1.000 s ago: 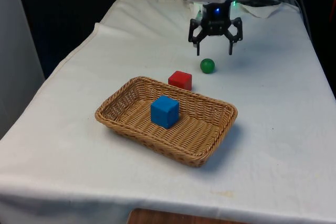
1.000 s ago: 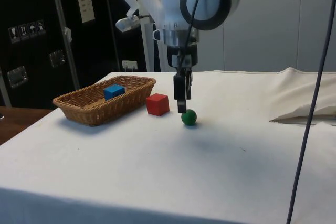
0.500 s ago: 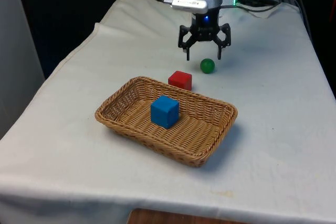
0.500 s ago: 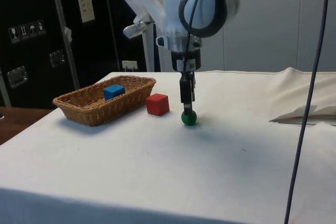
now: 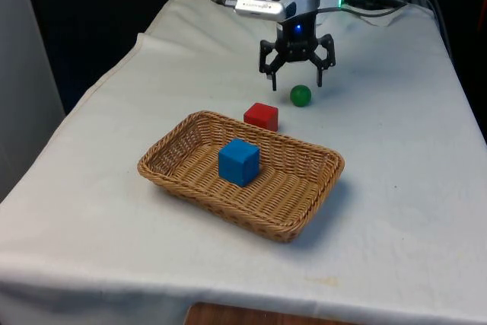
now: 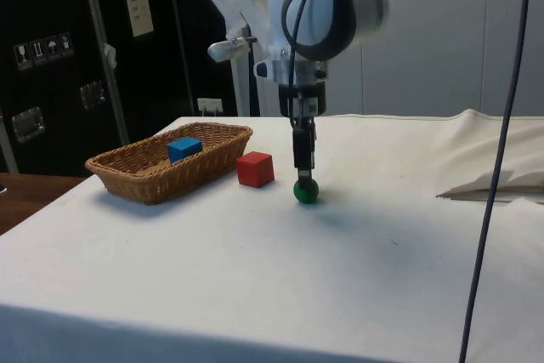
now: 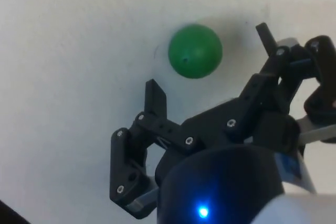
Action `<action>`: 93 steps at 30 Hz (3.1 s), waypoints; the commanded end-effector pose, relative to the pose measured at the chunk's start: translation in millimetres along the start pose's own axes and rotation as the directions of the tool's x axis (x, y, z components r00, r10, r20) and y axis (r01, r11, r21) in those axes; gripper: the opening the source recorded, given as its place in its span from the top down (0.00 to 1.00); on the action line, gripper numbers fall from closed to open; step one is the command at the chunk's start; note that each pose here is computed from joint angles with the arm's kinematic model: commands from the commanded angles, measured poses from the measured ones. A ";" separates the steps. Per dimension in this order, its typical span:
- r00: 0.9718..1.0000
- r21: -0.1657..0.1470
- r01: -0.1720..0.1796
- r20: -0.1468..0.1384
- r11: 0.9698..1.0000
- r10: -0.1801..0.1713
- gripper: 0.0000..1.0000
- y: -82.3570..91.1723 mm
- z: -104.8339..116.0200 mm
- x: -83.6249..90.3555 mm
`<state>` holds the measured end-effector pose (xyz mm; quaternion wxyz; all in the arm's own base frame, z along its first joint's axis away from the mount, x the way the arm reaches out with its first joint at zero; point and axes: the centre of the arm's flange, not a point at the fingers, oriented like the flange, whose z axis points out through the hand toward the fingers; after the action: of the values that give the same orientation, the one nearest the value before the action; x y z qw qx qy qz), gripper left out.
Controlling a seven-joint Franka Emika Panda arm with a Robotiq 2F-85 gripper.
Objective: Place all non-red objects into the basket.
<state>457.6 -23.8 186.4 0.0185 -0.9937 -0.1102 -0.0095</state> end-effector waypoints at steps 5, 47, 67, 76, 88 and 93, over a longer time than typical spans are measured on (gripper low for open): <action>1.000 0.027 0.008 -0.022 1.000 -0.007 0.00 -3.5 0.7 1.9; 1.000 0.008 0.022 0.003 1.000 -0.022 0.77 0.6 21.5 4.4; 1.000 0.024 0.019 -0.009 1.000 -0.019 1.00 4.5 -6.5 8.8; 0.999 0.048 0.022 -0.030 0.999 -0.020 1.00 5.9 -35.6 12.7; 0.998 0.086 0.023 -0.060 0.996 -0.018 1.00 6.7 -70.9 14.9; 0.996 0.104 0.027 -0.082 0.994 -0.018 1.00 6.5 -91.8 18.3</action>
<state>474.5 -28.4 277.8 0.0790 -0.9882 -0.1220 -0.0477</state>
